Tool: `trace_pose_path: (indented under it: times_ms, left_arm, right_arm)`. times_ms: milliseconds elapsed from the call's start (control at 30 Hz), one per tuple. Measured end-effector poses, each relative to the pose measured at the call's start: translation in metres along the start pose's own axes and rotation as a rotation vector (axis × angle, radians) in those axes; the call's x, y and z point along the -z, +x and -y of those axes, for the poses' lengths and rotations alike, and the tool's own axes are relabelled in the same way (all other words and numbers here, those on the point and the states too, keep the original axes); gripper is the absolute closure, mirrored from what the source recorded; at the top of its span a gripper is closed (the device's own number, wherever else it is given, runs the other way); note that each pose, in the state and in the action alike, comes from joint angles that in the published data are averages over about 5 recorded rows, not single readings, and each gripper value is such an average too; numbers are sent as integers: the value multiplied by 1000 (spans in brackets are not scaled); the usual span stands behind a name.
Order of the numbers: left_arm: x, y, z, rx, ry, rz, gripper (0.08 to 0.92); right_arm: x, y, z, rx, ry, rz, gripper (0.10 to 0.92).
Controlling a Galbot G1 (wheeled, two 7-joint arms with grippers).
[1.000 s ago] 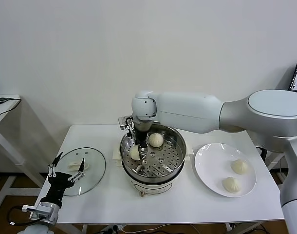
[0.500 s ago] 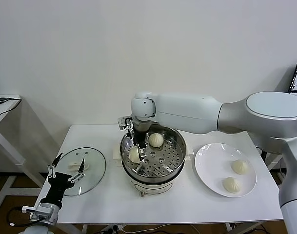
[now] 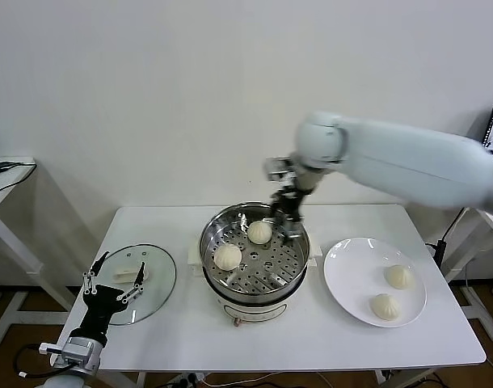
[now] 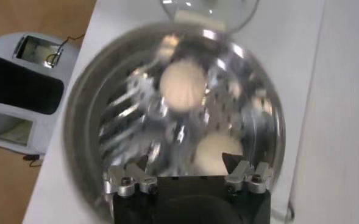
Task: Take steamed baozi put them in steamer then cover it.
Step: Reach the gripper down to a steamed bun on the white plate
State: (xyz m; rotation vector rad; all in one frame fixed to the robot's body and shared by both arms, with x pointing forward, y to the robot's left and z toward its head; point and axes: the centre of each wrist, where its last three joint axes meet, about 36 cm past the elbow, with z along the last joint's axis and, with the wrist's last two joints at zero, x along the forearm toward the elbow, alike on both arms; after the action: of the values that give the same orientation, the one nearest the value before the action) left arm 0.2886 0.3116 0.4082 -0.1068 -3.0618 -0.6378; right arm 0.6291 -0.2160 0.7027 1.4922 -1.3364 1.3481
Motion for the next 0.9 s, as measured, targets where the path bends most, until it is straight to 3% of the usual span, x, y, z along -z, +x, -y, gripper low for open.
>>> trace_pose_path:
  times_ms: [167,367,900]
  left_arm:
    - [3,1,3,-1,3,5,177]
    - [7,3,7,-3,7,12,177]
    - [5,4,9,-2,6,8,177]
  right_arm:
    - [-71,4,-33,2,-40,-23,200]
    - [-134,-22,-66,17,-72,-52,200]
    - [-211,-104,-112,93,-138,-141,200]
